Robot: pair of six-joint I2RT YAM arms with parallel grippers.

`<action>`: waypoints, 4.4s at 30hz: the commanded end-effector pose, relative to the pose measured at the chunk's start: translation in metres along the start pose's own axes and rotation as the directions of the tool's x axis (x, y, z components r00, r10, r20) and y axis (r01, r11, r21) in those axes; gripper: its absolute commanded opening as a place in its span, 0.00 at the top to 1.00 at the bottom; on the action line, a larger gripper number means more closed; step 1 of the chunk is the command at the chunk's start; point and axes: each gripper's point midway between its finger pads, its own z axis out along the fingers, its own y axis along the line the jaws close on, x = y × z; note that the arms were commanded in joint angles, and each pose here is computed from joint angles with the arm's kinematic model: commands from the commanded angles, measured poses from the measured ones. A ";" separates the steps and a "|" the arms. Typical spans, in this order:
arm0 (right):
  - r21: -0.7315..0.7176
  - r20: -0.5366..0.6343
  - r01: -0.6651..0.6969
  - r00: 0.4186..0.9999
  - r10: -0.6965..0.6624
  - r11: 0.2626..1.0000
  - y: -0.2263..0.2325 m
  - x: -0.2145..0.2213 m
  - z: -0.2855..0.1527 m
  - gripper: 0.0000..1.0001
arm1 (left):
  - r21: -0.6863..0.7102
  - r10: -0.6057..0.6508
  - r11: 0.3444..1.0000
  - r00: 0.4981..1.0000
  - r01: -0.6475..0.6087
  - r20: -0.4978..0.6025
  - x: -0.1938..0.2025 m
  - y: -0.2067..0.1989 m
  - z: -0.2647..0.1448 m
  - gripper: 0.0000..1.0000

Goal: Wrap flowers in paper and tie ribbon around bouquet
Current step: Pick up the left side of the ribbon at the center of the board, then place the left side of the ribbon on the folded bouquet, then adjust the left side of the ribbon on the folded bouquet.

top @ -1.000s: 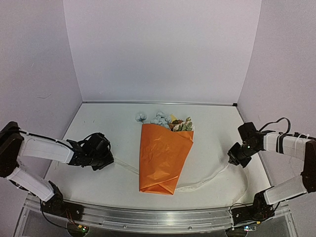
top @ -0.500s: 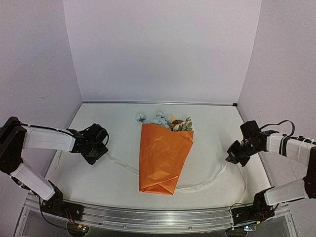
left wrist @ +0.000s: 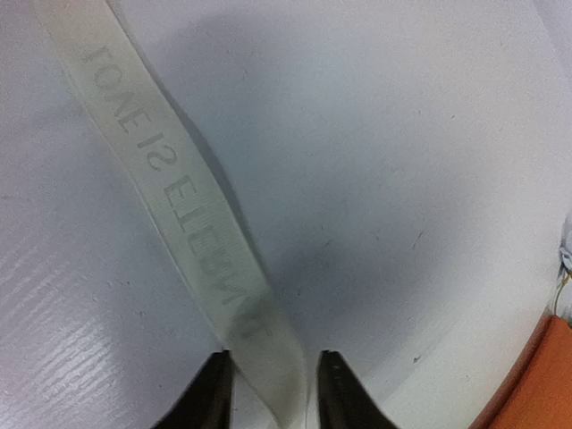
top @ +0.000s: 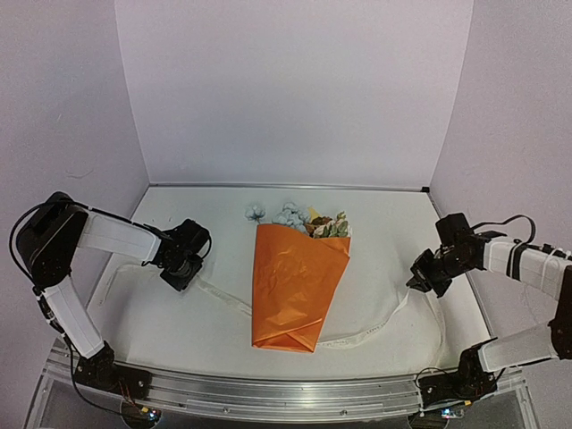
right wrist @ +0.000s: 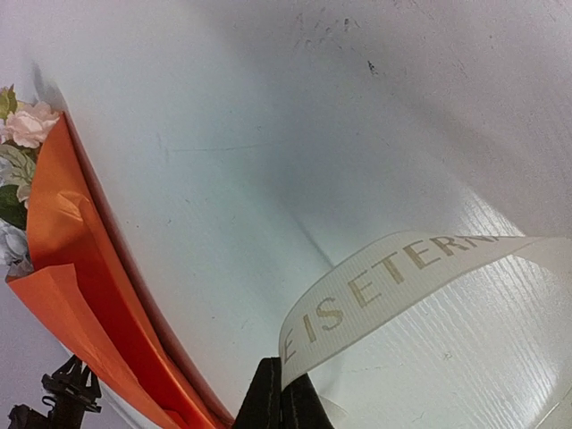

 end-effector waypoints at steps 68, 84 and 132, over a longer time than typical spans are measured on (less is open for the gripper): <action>0.096 -0.170 0.095 0.982 -0.078 0.991 0.075 -0.040 0.020 1.00 | 0.547 0.741 -0.560 -0.081 -0.622 0.667 0.314 -0.182 -0.211 1.00; 0.101 -0.217 0.268 0.946 -0.242 0.958 0.091 -0.028 0.001 0.48 | 0.605 0.768 -0.488 0.020 -0.629 0.640 0.302 -0.207 -0.200 0.55; -0.006 -0.328 0.958 0.268 -0.906 0.286 0.180 0.144 0.101 0.32 | 0.671 0.739 0.440 0.665 -0.596 0.107 0.068 -0.129 -0.132 0.42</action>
